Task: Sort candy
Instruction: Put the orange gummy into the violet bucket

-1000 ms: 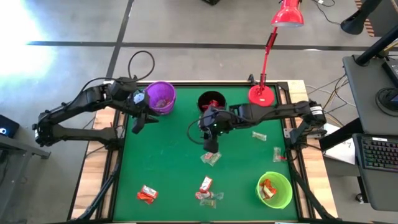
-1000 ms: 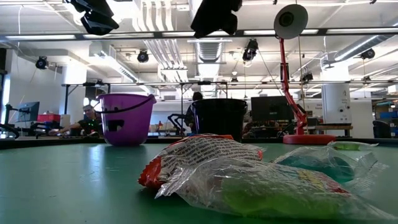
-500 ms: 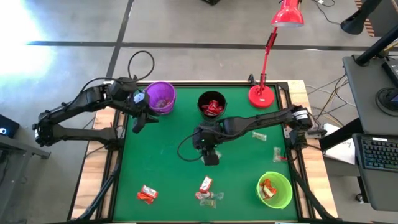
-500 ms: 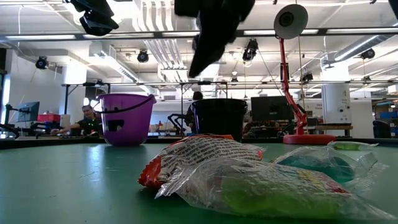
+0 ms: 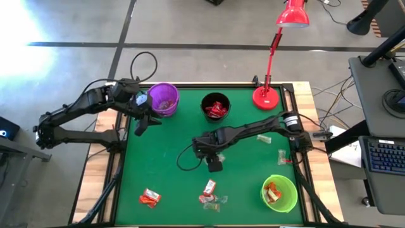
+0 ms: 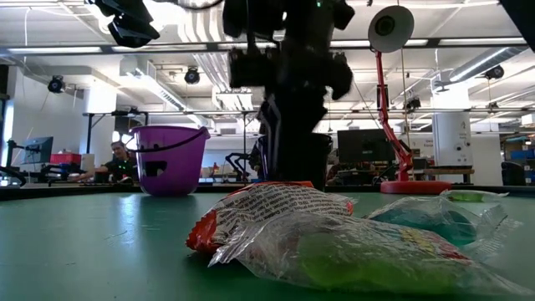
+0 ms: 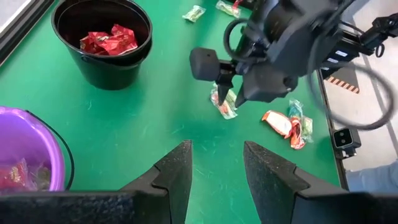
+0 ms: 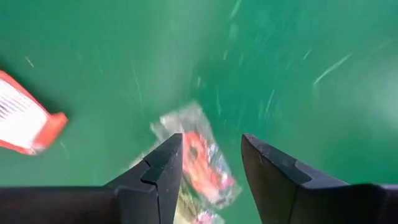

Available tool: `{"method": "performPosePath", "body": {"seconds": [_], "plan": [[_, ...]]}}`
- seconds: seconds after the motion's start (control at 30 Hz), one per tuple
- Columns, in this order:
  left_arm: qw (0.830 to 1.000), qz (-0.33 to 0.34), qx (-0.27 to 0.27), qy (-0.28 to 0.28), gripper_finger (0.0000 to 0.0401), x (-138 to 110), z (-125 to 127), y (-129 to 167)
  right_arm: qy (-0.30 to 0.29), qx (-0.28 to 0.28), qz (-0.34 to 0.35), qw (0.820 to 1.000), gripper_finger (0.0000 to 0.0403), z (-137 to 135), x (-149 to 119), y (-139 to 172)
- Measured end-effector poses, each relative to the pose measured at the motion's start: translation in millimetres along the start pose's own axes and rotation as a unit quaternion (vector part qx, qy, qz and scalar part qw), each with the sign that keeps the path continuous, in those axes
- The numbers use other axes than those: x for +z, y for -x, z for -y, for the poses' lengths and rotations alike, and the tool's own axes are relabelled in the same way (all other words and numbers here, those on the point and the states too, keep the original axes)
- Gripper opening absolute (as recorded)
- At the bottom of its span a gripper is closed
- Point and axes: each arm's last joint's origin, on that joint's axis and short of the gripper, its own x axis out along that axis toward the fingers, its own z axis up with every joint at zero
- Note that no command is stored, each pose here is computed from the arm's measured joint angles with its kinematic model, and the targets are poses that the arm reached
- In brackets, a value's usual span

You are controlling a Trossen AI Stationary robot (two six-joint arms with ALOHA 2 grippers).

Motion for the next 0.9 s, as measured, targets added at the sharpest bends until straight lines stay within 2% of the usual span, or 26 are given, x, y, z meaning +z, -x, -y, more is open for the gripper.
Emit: {"method": "performPosePath", "body": {"seconds": [0.17,0.53,0.67,0.83,0.9], "plan": [[1.000,0.000,0.000,0.000,0.0127,-0.1,0.0,0.0,-0.004,0.006,-0.060,0.998,0.0157,0.3,-9.9,-19.1],[1.000,-0.002,0.000,0.000,0.0127,-0.2,-0.1,-0.1,-0.004,0.004,-0.091,0.996,0.0147,2.2,-14.9,-38.4],[1.000,-0.004,0.000,0.001,0.0127,-0.8,-0.1,-0.1,-0.023,0.004,-0.092,0.995,0.0110,2.0,-15.6,-36.6],[1.000,-0.012,0.001,-0.003,0.0127,-2.5,-0.3,-0.5,-0.042,0.004,-0.088,0.995,0.0027,2.0,-12.9,-33.0],[1.000,-0.018,0.006,-0.008,0.0127,-3.8,-0.7,-0.6,-0.054,0.003,-0.081,0.995,0.0017,2.2,-9.6,-30.1]]}}
